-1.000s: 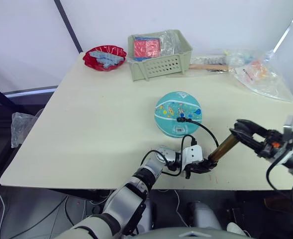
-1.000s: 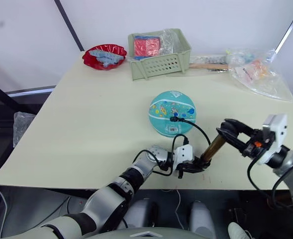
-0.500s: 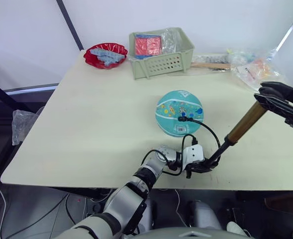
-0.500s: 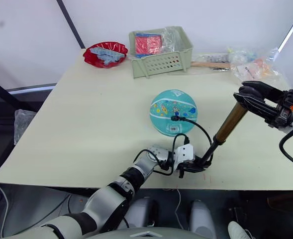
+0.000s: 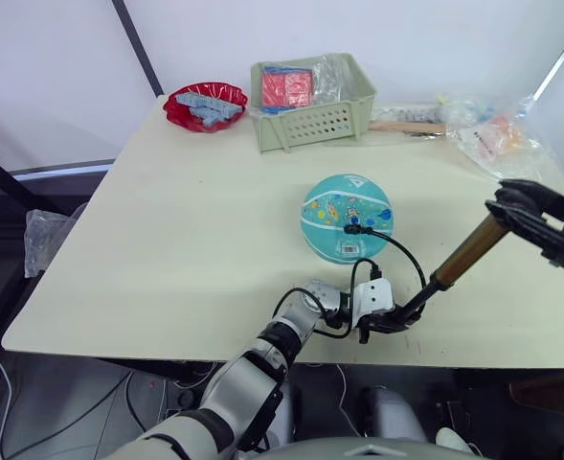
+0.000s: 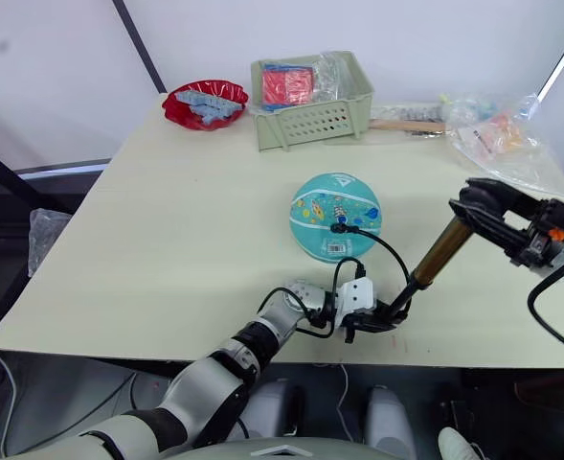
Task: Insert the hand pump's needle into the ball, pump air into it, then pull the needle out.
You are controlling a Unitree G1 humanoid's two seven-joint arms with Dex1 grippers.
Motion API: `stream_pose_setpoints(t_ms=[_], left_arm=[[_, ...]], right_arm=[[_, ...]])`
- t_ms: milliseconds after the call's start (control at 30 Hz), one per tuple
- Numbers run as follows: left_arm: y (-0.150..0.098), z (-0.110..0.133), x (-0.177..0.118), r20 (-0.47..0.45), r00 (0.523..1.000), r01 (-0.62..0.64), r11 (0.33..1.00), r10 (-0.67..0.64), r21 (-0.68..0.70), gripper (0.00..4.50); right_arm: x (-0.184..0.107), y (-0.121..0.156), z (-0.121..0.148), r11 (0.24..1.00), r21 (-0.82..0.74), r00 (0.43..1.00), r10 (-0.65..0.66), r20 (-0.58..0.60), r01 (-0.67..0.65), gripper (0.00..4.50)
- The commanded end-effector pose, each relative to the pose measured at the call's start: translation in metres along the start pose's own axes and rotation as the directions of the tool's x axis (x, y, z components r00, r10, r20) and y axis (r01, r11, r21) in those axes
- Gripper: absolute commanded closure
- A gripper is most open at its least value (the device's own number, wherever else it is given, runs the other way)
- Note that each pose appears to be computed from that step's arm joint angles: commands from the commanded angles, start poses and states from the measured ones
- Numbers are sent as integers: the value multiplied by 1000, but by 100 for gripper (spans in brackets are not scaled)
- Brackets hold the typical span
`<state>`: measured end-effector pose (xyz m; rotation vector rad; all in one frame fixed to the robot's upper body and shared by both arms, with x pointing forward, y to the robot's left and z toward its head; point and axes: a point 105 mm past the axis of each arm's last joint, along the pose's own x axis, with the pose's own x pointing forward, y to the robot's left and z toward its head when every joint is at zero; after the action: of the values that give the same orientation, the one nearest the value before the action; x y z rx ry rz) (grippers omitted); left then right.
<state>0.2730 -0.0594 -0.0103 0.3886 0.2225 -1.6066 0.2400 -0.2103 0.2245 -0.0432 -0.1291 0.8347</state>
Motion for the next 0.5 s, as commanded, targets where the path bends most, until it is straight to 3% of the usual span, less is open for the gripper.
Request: stream_pose_setpoints(t_ms=[33, 133, 300, 500], left_arm=[[-25, -42, -1, -127, 989, 62, 992, -76, -111, 347], [-24, -41, -2, -128, 989, 60, 992, -74, -112, 347], [-23, -42, -3, -128, 989, 54, 992, -69, -114, 347], [-23, -41, -3, -126, 990, 52, 992, -66, -116, 347]], right_arm=[[1, 9, -42, 1000, 27, 991, 11, -135, -7, 285], [2, 14, -62, 999, 46, 986, 7, -166, 1, 285], [2, 33, -118, 994, 111, 966, 10, -260, 19, 285], [7, 43, -132, 994, 104, 967, 6, -255, 22, 285]])
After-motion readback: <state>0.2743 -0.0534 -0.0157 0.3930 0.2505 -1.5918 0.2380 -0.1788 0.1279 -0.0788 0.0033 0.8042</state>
